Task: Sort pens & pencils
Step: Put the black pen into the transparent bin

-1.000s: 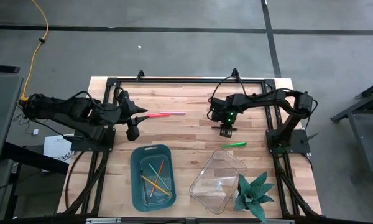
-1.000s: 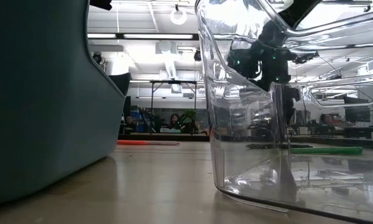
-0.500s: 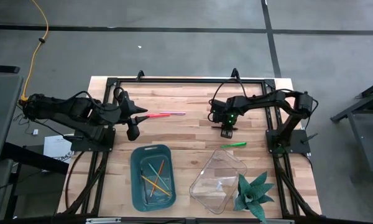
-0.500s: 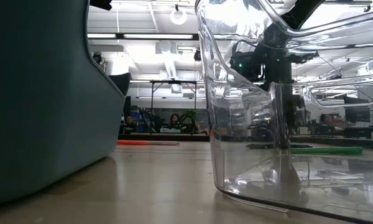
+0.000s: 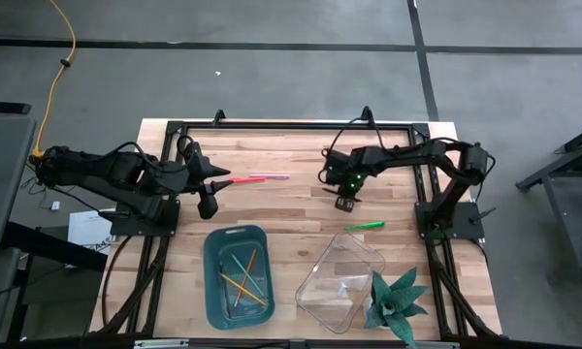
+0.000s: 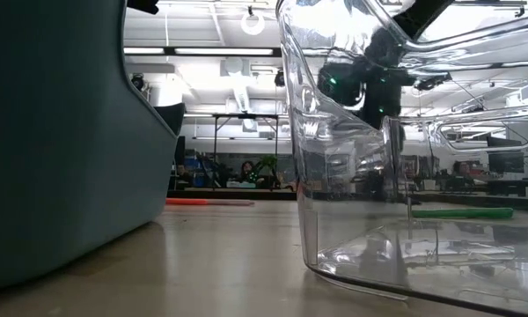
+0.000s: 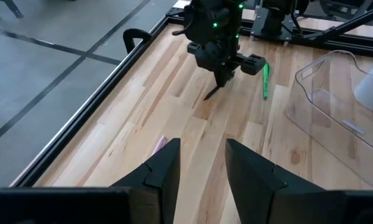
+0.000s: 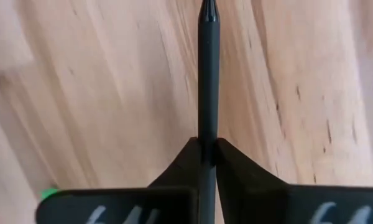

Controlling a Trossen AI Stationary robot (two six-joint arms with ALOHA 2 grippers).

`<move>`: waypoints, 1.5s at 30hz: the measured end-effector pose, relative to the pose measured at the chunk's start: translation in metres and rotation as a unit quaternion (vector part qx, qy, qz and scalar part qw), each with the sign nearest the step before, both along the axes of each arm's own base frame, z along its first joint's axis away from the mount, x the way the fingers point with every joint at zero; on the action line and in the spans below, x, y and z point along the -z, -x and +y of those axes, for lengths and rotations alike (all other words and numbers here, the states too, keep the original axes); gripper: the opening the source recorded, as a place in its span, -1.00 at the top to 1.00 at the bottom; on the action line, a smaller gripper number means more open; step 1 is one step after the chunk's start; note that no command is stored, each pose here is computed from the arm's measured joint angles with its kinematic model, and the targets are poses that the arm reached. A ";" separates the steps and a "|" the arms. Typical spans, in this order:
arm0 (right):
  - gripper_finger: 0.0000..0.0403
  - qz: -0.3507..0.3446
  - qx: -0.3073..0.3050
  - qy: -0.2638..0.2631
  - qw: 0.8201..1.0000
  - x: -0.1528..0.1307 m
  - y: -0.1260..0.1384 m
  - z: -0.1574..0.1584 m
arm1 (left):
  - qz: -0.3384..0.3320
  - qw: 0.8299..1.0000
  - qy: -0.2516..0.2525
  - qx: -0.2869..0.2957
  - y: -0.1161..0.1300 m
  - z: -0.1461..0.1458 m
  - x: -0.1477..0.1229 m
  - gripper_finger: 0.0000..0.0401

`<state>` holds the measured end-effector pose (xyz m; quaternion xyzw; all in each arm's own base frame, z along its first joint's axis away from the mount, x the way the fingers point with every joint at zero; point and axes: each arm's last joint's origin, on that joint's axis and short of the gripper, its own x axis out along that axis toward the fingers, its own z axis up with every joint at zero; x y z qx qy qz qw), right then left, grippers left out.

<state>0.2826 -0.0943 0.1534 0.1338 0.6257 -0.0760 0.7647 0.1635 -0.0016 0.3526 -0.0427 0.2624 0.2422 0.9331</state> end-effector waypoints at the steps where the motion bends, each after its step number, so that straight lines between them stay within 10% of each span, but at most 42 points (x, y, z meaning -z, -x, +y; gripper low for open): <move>1: 0.94 -0.004 0.000 0.001 1.000 -0.004 -0.003 -0.001 | 0.000 1.000 0.000 0.000 0.000 0.000 0.000 0.44; 12: 0.92 -0.130 -0.023 0.009 0.991 -0.102 -0.055 0.003 | 0.002 1.000 -0.003 0.002 0.000 0.000 0.000 0.44; 22: 0.92 -0.170 -0.116 -0.008 0.979 -0.185 -0.067 0.072 | 0.009 1.000 -0.013 0.013 0.000 0.000 0.000 0.44; 45: 0.92 -0.049 -0.290 -0.009 0.956 -0.161 -0.036 0.249 | 0.007 0.999 0.018 0.043 -0.001 -0.002 0.001 0.44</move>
